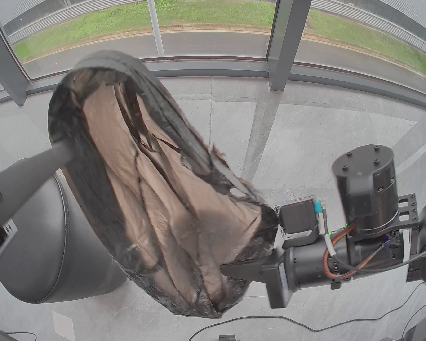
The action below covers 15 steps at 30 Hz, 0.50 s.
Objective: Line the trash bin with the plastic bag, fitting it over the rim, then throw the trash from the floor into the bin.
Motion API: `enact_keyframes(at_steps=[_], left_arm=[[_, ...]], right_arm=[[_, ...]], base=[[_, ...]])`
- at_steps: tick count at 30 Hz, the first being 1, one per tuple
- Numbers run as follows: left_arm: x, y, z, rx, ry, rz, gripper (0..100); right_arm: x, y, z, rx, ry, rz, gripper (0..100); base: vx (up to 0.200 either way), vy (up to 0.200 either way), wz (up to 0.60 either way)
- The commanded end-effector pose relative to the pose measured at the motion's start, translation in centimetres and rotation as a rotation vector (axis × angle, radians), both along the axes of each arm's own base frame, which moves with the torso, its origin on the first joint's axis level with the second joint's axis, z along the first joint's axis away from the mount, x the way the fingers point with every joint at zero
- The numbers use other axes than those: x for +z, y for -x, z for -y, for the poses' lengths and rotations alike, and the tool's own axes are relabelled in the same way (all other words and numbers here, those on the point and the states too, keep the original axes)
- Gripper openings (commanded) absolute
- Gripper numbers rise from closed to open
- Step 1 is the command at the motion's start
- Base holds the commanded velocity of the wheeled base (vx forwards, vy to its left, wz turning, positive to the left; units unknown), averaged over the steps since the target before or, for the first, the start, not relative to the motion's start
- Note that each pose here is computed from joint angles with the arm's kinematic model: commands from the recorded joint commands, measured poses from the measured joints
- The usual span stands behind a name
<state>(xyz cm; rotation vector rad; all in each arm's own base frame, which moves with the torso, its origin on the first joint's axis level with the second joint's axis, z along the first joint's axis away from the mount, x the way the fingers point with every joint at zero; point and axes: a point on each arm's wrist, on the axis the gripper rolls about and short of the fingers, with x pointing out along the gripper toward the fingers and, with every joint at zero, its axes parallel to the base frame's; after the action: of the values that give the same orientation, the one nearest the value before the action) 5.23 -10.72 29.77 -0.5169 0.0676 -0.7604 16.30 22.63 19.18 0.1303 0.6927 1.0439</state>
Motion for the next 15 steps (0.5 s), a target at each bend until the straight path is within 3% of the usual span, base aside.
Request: enact_keyframes(at_steps=[1, 3, 7, 15], left_arm=[[-2.8, -2.6, -0.2, -0.021, -0.064, -0.262, 0], [-4.1, -4.2, -0.1, 0.020, -0.083, -0.360, 0], [-7.1, -5.8, 0.1, 0.072, -0.142, -0.466, 0], [-8.8, -6.6, 1.0, 0.084, -0.174, -0.547, 0]], right_arm=[[1.1, 1.1, 4.5, -0.020, -0.021, -0.104, 0], [0.2, 1.1, 5.0, -0.034, -0.003, -0.161, 0], [-2.0, 1.4, 5.8, -0.012, 0.022, -0.272, 0], [-4.7, 0.5, 5.3, 0.024, 0.062, -0.379, 0]], base=[[0.000, 0.000, 0.00], [0.000, 0.000, 0.00], [0.000, 0.000, 0.00], [0.000, 0.000, 0.00]])
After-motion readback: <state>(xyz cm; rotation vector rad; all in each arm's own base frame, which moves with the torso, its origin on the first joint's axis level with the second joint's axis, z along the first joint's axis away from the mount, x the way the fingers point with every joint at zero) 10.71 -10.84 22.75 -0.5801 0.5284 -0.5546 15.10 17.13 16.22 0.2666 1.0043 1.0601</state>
